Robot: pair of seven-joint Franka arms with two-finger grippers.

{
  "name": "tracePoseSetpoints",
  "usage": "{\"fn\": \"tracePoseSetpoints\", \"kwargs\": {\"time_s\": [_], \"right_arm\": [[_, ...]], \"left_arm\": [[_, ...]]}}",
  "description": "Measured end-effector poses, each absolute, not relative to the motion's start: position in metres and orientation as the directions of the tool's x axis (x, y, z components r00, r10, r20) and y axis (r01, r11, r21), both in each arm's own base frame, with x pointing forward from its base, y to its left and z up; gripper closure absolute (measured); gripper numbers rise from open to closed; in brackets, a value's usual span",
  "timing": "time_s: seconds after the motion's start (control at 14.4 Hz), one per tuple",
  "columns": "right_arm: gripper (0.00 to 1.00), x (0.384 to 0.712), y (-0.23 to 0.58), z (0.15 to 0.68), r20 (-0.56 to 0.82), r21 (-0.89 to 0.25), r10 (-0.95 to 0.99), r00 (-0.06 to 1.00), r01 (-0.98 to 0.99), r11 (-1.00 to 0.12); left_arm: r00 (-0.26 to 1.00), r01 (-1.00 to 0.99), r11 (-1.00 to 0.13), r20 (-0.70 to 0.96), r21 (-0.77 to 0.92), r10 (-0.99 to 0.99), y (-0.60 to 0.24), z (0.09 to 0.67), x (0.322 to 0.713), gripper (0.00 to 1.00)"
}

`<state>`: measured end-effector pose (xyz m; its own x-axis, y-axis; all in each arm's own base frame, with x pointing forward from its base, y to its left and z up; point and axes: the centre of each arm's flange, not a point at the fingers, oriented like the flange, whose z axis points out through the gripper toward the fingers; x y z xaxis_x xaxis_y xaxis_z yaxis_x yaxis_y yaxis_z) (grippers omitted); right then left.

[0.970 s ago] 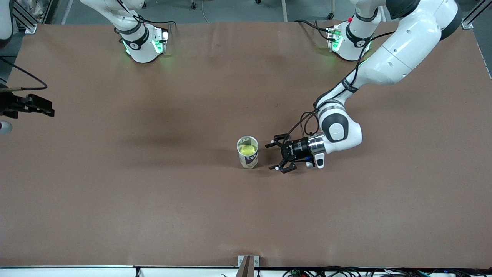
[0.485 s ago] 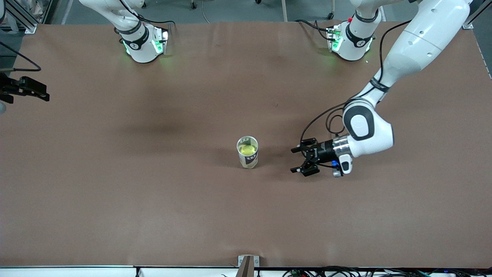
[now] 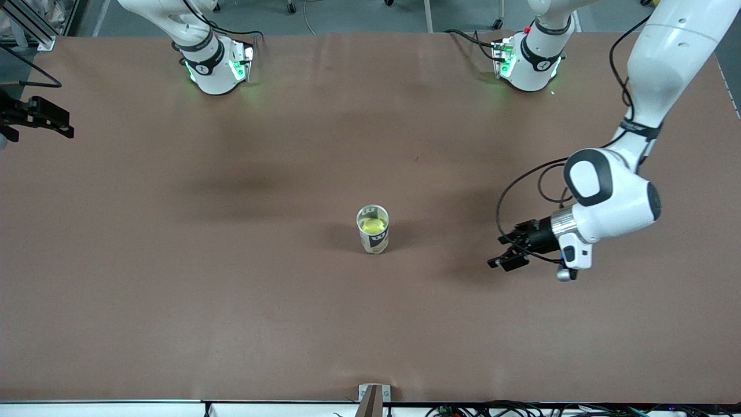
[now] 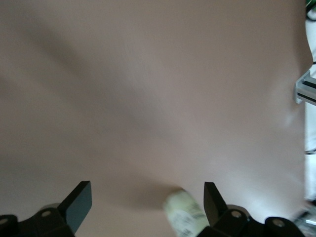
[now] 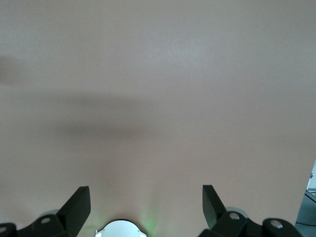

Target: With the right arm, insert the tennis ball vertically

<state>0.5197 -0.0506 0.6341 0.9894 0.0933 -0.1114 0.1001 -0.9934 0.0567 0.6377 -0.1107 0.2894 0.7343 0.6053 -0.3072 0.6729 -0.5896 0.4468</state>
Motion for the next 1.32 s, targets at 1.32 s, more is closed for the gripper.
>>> {"fn": "tracePoseSetpoints", "kwargs": {"time_s": [1.32], "right_arm": [[0.0,0.504,-0.041,0.655,-0.075,0.001,0.101,0.992,0.101,-0.995]], "left_arm": [[0.815,0.578,-0.806,-0.062,0.125,0.576,0.046,0.515,0.619,0.0]]}}
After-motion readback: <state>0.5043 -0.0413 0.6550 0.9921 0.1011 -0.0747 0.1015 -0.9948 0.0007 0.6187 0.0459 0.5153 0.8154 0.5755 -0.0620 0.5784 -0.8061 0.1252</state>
